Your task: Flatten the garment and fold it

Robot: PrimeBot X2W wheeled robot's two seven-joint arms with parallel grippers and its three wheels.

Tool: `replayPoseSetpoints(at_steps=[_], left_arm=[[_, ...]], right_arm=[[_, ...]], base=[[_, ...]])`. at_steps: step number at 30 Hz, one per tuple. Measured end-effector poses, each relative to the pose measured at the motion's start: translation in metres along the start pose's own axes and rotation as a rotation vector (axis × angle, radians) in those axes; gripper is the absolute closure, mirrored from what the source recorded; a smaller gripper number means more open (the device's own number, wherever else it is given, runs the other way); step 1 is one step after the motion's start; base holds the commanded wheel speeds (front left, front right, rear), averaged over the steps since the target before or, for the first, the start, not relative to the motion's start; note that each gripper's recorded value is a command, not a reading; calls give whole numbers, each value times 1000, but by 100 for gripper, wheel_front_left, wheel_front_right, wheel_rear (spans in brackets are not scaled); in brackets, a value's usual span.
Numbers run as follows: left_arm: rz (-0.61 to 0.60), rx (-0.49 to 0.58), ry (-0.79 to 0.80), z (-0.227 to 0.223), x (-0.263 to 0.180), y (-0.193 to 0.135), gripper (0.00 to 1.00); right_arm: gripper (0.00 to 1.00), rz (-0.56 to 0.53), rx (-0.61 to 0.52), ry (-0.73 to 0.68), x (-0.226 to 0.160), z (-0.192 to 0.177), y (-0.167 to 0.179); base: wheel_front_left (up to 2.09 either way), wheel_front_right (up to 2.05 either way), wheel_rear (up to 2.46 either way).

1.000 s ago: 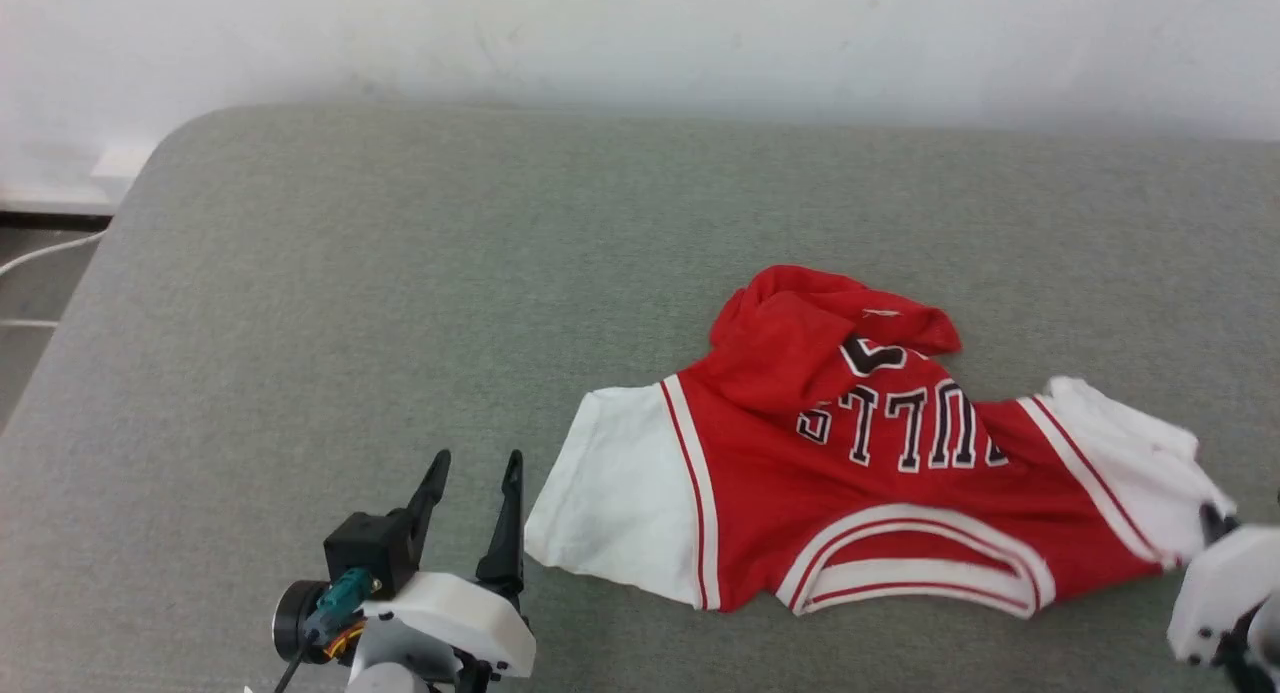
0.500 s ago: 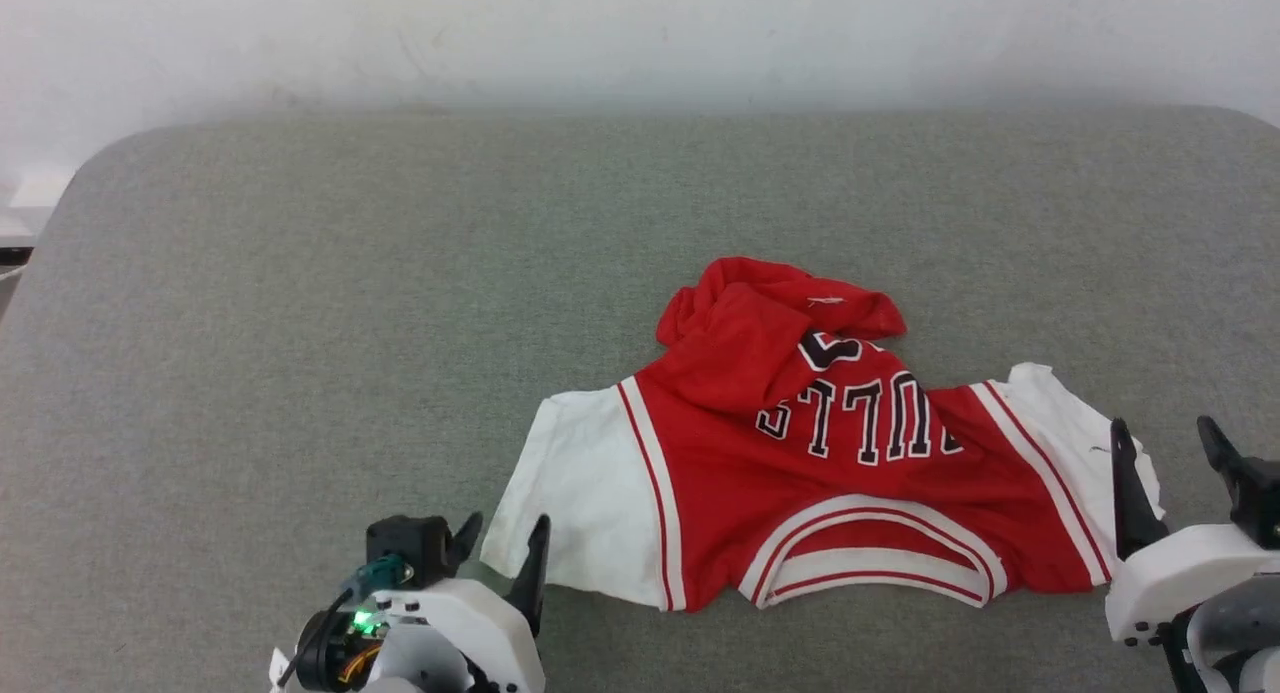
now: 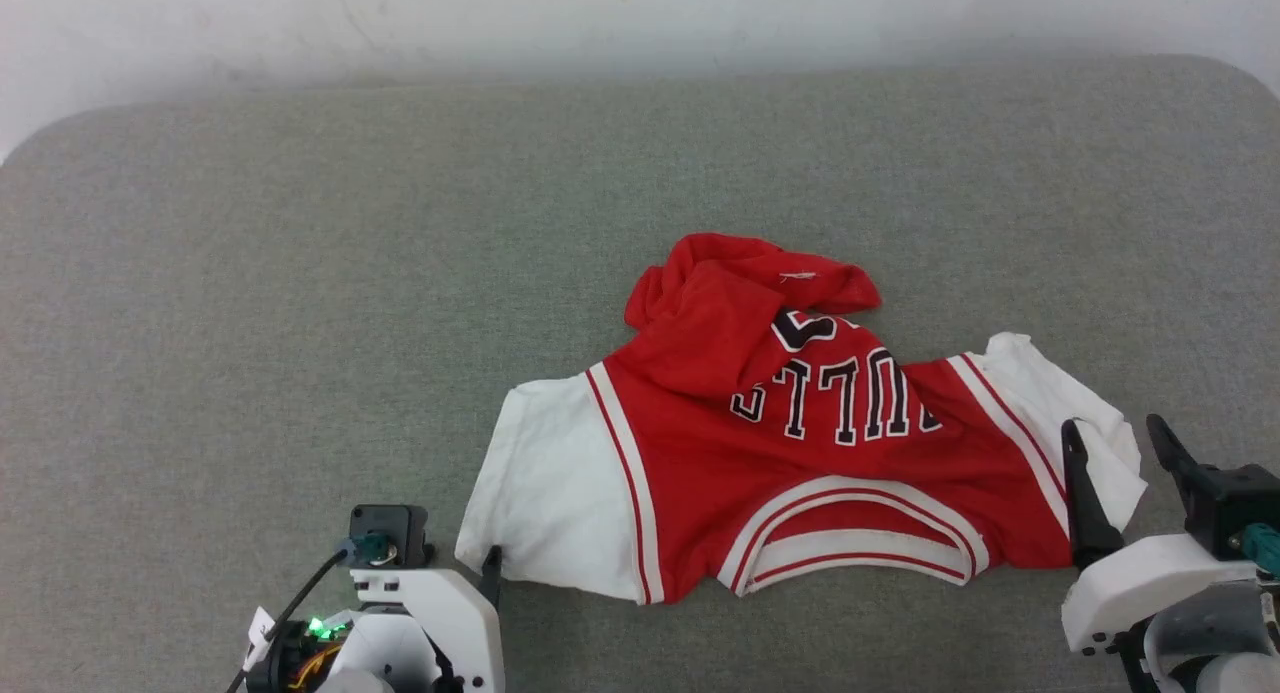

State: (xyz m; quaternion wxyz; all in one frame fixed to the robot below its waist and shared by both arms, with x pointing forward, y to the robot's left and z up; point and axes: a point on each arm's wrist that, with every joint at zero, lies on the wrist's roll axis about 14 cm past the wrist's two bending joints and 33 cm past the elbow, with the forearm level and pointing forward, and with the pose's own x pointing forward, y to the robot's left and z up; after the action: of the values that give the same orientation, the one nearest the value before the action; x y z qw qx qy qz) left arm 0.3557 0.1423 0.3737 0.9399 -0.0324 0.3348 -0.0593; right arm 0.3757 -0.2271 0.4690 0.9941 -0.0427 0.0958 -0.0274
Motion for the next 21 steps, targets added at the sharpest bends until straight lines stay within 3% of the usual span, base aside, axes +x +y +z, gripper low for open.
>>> replayPoseSetpoints(at_steps=[2,3,4,5,11,21], left_arm=[[-3,-2,8,-2,2,0,0],[-8,-7,14,-3,3,-1,23],[-19,-15,20,-4,4,-2,88],[-31,-26,23,-5,4,-3,100],[-34,-64,-48,6,2,-1,100],[86,-108,-368,67,-28,38,100]], right_arm=[[0,2,2,16,0,-5,1],[0,3,5,23,1,-8,1],[0,3,6,31,1,-10,1],[0,4,7,36,1,-12,2],[0,-16,8,74,2,-22,-5],[0,-1,-40,278,-3,-53,-15]], base=[[0,0,0],[0,0,0],[0,0,0],[0,0,0],[0,0,0],[0,0,0]])
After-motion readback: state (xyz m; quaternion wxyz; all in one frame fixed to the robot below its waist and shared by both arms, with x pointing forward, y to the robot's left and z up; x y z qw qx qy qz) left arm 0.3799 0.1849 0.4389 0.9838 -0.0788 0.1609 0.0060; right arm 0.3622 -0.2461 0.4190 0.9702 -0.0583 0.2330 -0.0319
